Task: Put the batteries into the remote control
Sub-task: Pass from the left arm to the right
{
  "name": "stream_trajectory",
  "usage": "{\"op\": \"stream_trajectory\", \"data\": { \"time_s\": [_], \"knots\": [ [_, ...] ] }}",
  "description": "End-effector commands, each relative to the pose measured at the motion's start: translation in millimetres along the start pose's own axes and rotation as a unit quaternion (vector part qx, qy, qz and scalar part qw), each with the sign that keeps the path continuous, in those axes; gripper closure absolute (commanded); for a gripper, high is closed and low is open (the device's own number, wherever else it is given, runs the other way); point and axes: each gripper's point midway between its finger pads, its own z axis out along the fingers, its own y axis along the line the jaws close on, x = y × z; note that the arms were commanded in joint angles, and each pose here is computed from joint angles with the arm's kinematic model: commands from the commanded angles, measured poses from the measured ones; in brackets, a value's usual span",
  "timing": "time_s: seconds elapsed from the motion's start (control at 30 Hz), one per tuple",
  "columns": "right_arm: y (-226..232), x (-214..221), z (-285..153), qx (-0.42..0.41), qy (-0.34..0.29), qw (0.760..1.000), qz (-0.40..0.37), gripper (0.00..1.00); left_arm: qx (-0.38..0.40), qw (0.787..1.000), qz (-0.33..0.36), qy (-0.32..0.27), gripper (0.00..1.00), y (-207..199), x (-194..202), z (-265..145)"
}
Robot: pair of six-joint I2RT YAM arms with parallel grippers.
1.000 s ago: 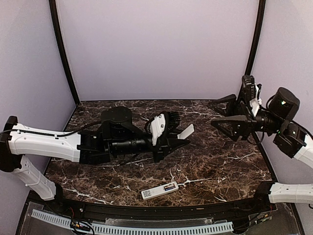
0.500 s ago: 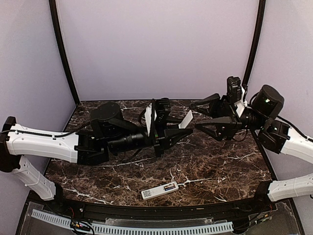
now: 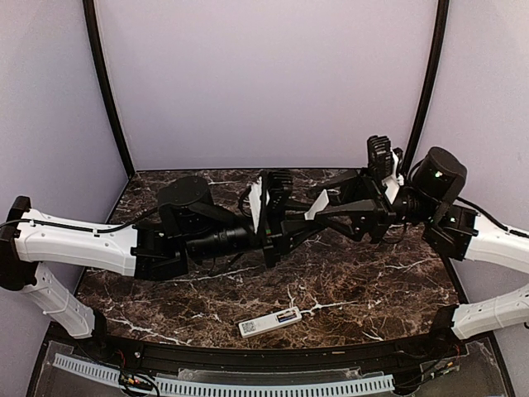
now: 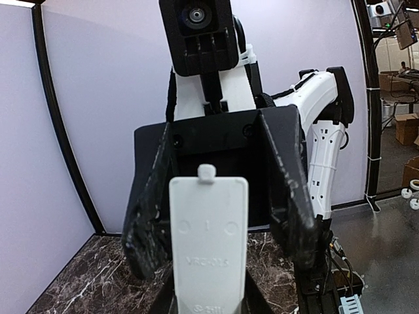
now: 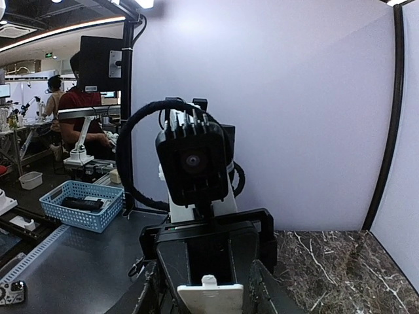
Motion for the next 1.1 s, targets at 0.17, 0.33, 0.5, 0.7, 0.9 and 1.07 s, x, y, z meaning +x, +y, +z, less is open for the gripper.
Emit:
{"op": "stream_trajectory", "data": {
  "time_s": [0.17,0.33,0.5,0.7,0.9,1.07],
  "knots": [
    [-1.6,-1.0,1.9,0.009,-0.003,1.000,0.004,0.73,-0.001,1.000,-0.001,-0.021,0.96,-0.3,-12.8,-2.6],
    [-5.4,7.3,5.0,0.011,0.020,0.999,0.025,0.85,-0.002,1.000,-0.002,-0.022,0.96,-0.2,-12.5,-3.2],
    [-7.5,4.9,2.6,0.024,0.034,0.999,0.026,0.89,-0.016,1.000,-0.001,-0.005,0.68,4.0,-4.9,-5.0],
    [-15.6,15.9,-8.4,0.071,0.097,0.992,0.035,0.90,-0.029,0.998,0.002,0.064,0.23,3.2,31.1,-28.8],
    [-23.2,47.5,-28.8,0.113,0.190,0.973,0.061,0.90,-0.014,0.957,-0.049,0.286,0.19,-19.7,155.1,-78.4],
    [-32.4,71.8,-43.4,0.137,0.229,0.960,0.088,0.90,-0.002,0.911,-0.083,0.404,0.16,-39.8,227.1,-122.2]
  ]
}}
